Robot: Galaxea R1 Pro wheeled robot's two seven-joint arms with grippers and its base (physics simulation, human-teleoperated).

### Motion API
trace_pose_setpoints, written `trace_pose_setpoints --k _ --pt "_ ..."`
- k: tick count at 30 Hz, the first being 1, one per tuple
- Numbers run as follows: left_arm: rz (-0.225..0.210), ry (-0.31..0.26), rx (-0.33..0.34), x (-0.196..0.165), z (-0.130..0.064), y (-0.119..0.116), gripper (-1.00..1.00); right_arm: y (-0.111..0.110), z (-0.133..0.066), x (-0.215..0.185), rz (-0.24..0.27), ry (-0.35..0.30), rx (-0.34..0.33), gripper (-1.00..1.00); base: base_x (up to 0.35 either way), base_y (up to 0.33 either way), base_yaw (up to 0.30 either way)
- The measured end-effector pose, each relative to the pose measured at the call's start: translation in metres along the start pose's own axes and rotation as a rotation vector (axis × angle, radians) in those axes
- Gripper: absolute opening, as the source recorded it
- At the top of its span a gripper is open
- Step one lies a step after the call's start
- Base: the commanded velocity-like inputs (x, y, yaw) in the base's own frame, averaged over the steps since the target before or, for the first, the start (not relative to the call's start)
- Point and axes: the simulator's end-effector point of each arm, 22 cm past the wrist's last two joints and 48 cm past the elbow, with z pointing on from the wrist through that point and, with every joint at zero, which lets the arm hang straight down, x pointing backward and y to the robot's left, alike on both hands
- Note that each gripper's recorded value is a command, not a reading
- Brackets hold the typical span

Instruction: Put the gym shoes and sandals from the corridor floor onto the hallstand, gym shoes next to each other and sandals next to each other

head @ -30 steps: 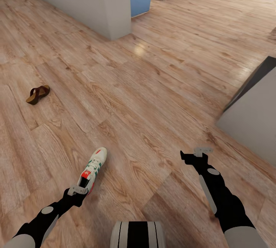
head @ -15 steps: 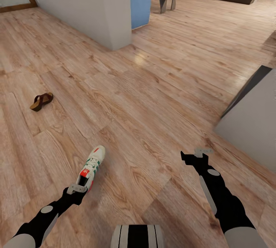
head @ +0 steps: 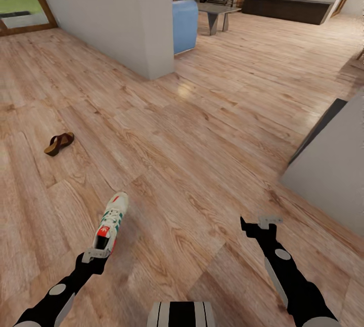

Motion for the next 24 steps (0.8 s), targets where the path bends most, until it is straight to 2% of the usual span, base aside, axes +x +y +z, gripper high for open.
trace_pose_setpoints --k 6,10,17,24 --pt "-0.042 -0.012 -0.042 0.005 -0.014 0.008 -1.00 -0.004 -0.014 0.027 0.001 -0.013 0.005 1.00 0.000 0.000 0.000" --pt "-0.063 -0.043 -0.061 0.003 -0.024 0.011 -1.00 -0.006 -0.024 0.043 0.002 -0.027 0.008 1.00 0.000 0.000 0.000" --pt "-0.089 -0.109 -0.082 -0.001 -0.042 0.013 -1.00 -0.011 -0.043 0.076 0.002 -0.041 0.015 1.00 0.000 0.000 0.000" --pt "-0.104 -0.125 -0.090 0.002 -0.056 0.013 -1.00 -0.016 -0.064 0.105 0.002 -0.063 0.024 1.00 0.000 0.000 0.000"
